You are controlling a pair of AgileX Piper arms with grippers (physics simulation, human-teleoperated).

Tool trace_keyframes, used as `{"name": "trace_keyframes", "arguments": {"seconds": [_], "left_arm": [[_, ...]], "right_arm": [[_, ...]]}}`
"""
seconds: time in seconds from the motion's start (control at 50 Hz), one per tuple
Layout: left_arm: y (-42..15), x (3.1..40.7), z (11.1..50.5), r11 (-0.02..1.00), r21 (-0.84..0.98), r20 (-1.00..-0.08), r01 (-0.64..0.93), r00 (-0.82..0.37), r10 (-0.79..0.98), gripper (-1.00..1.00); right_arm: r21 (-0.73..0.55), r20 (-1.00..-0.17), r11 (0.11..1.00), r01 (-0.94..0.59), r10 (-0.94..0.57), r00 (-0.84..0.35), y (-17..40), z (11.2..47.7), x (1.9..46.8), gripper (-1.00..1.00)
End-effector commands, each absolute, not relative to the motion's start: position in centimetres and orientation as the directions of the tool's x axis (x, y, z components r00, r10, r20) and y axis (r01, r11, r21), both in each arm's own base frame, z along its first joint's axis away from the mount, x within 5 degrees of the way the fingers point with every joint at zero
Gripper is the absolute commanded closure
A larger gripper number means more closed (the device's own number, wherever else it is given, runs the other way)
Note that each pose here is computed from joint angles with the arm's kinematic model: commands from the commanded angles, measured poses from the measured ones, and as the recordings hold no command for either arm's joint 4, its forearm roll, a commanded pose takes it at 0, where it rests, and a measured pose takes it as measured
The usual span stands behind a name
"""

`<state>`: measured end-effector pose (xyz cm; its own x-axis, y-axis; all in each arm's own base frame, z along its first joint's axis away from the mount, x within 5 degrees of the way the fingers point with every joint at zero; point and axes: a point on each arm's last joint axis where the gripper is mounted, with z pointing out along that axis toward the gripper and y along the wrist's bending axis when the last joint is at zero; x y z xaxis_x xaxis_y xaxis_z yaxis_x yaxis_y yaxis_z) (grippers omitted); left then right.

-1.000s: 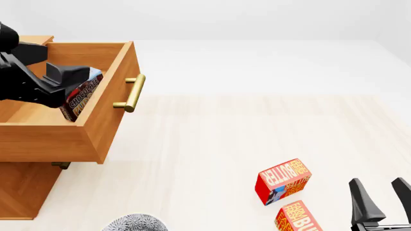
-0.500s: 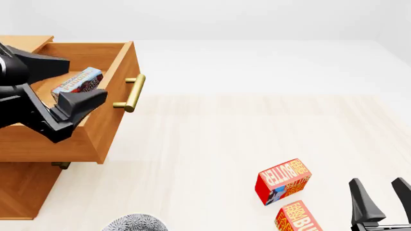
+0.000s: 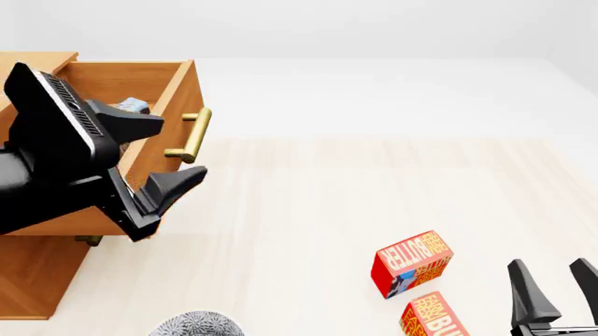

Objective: Put the chocolate pudding in the top drawer of the cabinet and close it.

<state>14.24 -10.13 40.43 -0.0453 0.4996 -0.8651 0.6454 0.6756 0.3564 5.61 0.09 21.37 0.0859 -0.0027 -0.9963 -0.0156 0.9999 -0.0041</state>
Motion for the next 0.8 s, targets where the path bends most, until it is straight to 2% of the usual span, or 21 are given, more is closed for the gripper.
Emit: {"name": "trace_keyframes", "arguments": {"seconds": [0.02, 0.26, 0.58, 0.8], "left_arm": [[-10.7, 14.0, 39.4, 0.659, 0.346, -0.869, 0.668, -0.036, 0.493, -1.00], [-11.8, 14.3, 38.0, 0.618, 0.359, -0.855, 0.700, -0.020, 0.519, -1.00], [-16.2, 15.4, 35.9, 0.536, 0.310, -0.842, 0.786, -0.035, 0.538, -1.00], [-16.6, 15.5, 34.8, 0.531, 0.294, -0.838, 0.795, -0.053, 0.543, -1.00]], "right_arm": [[-0.004, -0.996, 1.000, -0.009, -0.003, 0.084, 0.1, 21.3, 5.6, -1.00], [-0.004, -0.996, 1.000, -0.009, -0.003, 0.084, 0.1, 21.3, 5.6, -1.00], [-0.004, -0.996, 1.000, -0.009, -0.003, 0.084, 0.1, 21.3, 5.6, -1.00], [-0.004, -0.996, 1.000, -0.009, -0.003, 0.084, 0.1, 21.4, 5.6, -1.00]]}}
